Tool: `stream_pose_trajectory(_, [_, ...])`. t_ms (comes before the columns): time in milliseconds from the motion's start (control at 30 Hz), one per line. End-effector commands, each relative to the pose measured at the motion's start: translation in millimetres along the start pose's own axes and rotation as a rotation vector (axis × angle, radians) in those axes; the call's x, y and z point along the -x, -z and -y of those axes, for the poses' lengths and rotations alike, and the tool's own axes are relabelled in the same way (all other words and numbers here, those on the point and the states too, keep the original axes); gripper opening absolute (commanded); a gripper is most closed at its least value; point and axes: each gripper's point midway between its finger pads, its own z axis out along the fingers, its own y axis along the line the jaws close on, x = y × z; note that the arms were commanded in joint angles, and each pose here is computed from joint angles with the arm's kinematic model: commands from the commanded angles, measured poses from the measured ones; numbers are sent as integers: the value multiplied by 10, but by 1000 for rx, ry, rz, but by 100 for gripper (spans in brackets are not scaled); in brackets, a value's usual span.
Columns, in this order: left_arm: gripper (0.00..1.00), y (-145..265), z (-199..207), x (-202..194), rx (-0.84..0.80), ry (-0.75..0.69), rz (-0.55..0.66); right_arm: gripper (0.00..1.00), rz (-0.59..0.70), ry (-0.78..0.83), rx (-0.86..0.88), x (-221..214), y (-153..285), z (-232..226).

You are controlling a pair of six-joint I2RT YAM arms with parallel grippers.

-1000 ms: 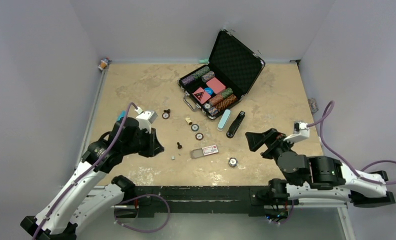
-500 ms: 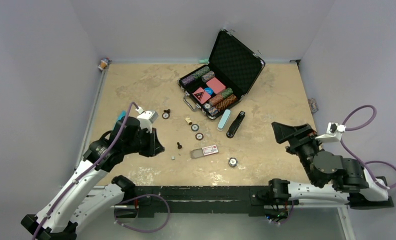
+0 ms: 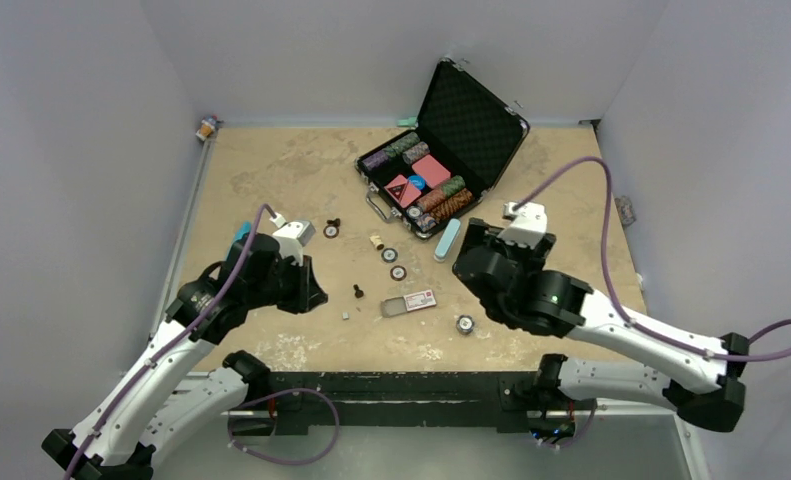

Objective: Unload the staples from the stapler

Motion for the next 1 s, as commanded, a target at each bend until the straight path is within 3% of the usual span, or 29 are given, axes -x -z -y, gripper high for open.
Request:
stream_pose_trajectory(0, [0,35,20,90,-2,0,47,99,-27,61,-19,52,-256,-83])
stream_pose_trajectory(200, [0,34,14,89,1,-1,45,99,64,-73,125,451,-353,149])
stream_pose_trajectory(500, [0,-303,91,44,-29,71,-63,99,28,-42,63,315,-383,456])
stream_pose_trajectory(700, [0,-643,277,60,-130,133,-70,99,45,-76,90,360,-294,495])
stream_pose_trajectory(967, [0,-1067,571,79,-167,103,-135,99,55,-79,110,387,-264,492])
